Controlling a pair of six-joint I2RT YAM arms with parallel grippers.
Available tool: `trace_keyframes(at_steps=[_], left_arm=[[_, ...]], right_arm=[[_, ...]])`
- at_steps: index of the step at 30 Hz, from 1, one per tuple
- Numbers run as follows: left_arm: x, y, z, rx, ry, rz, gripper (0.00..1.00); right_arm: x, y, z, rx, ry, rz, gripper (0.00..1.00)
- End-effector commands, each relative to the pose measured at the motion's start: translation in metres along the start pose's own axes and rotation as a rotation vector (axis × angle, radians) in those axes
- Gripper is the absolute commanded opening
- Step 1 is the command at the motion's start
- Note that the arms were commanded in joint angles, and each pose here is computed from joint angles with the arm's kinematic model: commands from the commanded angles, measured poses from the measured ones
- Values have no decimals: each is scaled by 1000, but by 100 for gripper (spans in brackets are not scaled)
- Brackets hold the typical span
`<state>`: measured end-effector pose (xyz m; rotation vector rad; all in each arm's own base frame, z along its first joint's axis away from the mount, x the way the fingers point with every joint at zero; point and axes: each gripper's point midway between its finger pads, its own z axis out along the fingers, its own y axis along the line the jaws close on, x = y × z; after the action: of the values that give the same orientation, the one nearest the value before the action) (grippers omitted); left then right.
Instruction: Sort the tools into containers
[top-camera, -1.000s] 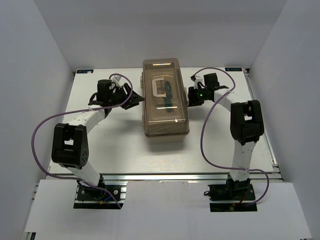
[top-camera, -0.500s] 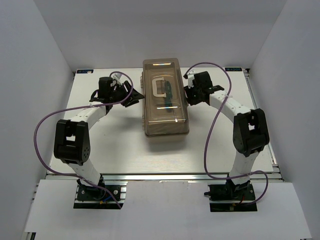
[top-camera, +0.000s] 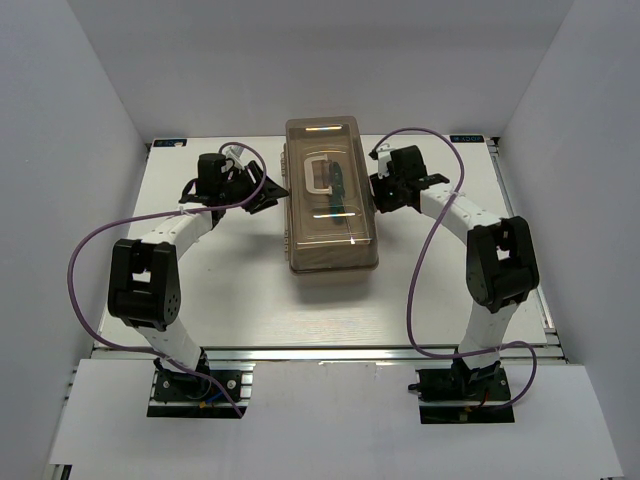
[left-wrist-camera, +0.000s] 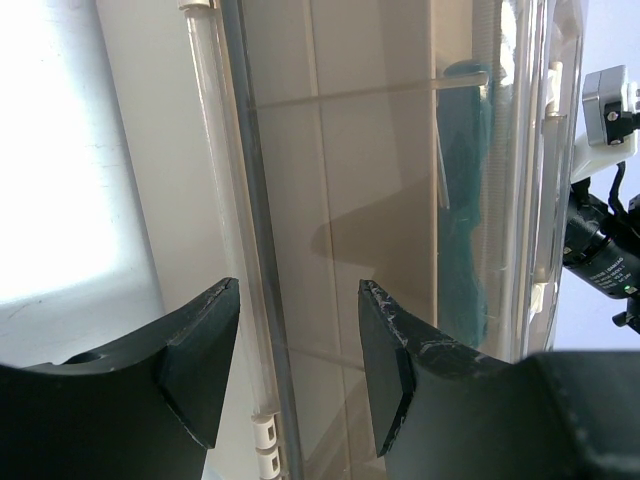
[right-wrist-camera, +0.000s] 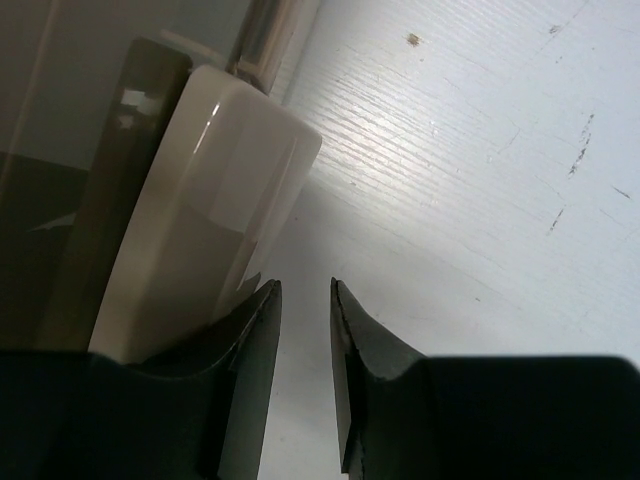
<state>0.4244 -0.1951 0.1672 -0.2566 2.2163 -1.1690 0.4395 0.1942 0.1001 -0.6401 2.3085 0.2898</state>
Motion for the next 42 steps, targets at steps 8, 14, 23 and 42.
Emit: trace_keyframes(at_steps=[8, 14, 23, 42], left_arm=[[39, -64, 7, 190, 140, 77, 61], [39, -64, 10, 192, 145, 73, 61], [43, -67, 15, 205, 154, 75, 61], [46, -69, 18, 213, 164, 75, 61]], right_arm=[[-45, 76, -21, -324, -200, 2, 31], [-68, 86, -40, -357, -243, -19, 30], [-68, 91, -45, -320, -231, -83, 29], [-58, 115, -53, -373, -217, -94, 30]])
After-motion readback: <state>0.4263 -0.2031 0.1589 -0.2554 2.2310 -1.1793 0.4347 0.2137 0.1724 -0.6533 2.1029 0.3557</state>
